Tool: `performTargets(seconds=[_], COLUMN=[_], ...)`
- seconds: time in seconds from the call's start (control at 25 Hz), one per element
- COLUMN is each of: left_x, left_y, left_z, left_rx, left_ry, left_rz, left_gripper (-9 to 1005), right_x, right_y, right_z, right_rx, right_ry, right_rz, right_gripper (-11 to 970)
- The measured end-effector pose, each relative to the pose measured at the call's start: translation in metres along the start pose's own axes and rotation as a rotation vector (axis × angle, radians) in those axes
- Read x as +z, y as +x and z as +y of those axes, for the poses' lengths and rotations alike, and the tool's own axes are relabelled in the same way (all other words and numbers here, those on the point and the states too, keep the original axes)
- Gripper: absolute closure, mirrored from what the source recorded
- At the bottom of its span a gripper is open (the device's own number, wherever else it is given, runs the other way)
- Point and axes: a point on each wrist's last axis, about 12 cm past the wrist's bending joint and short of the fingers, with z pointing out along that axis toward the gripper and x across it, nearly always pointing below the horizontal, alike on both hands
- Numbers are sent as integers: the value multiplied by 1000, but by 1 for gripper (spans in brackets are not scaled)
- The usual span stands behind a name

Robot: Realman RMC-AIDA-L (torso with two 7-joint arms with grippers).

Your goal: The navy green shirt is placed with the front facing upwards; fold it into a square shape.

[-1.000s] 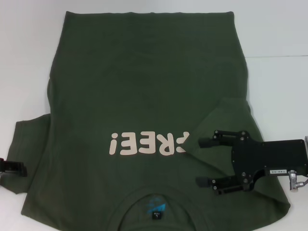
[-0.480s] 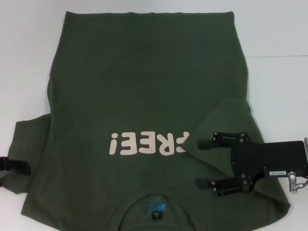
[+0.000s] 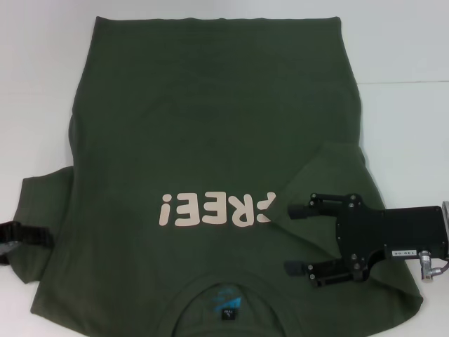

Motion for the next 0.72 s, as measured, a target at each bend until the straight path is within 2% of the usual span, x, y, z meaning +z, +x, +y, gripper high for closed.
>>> performTargets(seconds=[0.44,0.72], left_x=[4,3], left_y=[-4,-6], left_z=[-2,-4], left_rx=[-7,9], left_ry=[-4,-6], left_rz=[-3,-4], left_gripper=[142,378], right_x=[0,-2], right_y=[0,0], right_z=[1,2], right_rx=[12,18], right_ry=[-5,-4], right_rz=[-2,-7], right_gripper=[59,59])
